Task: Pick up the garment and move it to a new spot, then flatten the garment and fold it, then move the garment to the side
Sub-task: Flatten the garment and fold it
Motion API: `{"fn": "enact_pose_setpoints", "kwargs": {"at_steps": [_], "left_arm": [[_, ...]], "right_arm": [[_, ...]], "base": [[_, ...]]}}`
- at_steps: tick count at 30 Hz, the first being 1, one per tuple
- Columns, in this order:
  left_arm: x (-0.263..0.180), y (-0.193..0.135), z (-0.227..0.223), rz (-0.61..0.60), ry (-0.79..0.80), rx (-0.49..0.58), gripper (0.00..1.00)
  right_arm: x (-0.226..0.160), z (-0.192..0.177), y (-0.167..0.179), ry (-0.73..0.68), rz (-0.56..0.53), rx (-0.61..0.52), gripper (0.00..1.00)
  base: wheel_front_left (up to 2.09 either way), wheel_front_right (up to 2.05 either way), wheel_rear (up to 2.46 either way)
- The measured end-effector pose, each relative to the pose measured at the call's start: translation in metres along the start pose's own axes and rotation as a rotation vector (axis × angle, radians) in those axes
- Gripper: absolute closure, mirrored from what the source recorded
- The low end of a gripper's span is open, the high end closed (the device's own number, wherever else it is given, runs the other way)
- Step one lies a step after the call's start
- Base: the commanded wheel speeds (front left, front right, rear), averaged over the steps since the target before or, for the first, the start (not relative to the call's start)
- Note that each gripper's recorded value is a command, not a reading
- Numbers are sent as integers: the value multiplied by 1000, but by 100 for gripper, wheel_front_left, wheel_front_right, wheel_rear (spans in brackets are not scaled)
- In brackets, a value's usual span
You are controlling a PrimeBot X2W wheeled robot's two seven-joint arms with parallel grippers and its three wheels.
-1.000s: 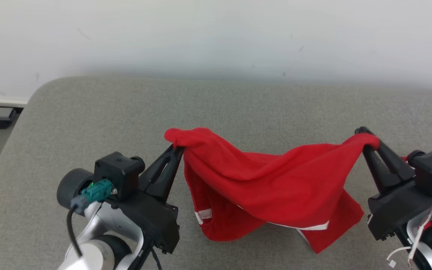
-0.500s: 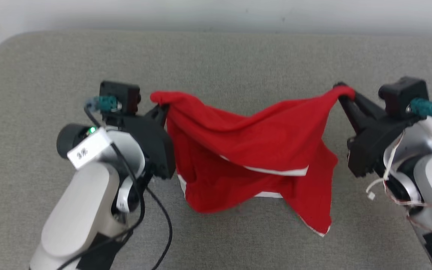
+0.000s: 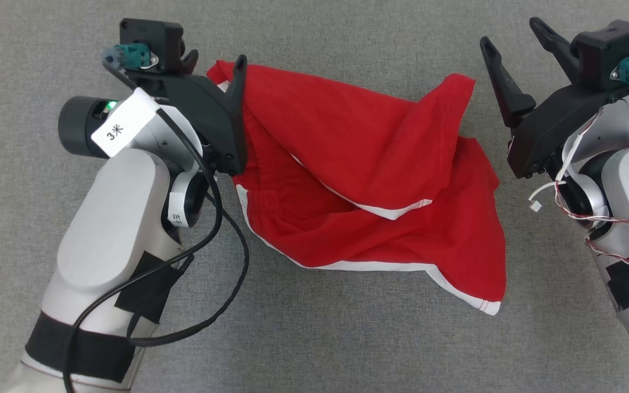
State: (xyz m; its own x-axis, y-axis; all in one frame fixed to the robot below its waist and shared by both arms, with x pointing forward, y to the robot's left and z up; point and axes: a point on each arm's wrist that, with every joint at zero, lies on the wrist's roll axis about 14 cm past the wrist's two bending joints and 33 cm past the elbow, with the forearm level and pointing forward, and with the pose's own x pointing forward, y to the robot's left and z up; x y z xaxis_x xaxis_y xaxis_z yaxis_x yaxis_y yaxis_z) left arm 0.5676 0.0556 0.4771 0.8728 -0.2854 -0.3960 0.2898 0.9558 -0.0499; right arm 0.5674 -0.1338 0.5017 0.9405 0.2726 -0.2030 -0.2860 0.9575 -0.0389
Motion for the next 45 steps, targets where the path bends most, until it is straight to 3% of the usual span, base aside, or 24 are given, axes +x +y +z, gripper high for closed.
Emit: {"fn": "enact_pose_setpoints", "kwargs": {"at_steps": [9, 16, 23, 28, 35, 45], "left_arm": [[-4, 10, -4, 42, -29, 47, 0], [-29, 7, -8, 31, -57, 88, 0], [-64, 6, 19, 26, -217, 102, 0], [-99, 5, 36, 21, -361, 62, 0], [-151, 10, 30, 35, -487, 5, 0], [-213, 10, -26, 78, -469, 7, 0]], "right_arm": [[-5, 3, -7, -56, -30, -28, 0], [-37, -11, -19, -44, -94, -31, 0], [-71, 23, -29, -185, -163, -39, 0], [-106, 41, -34, -299, -222, 13, 0], [-160, 35, -40, -389, -315, 113, 0], [-225, 17, -29, -434, -385, 219, 0]], "base": [[0, 0, 0], [0, 0, 0], [0, 0, 0], [0, 0, 0], [0, 0, 0], [0, 0, 0]]}}
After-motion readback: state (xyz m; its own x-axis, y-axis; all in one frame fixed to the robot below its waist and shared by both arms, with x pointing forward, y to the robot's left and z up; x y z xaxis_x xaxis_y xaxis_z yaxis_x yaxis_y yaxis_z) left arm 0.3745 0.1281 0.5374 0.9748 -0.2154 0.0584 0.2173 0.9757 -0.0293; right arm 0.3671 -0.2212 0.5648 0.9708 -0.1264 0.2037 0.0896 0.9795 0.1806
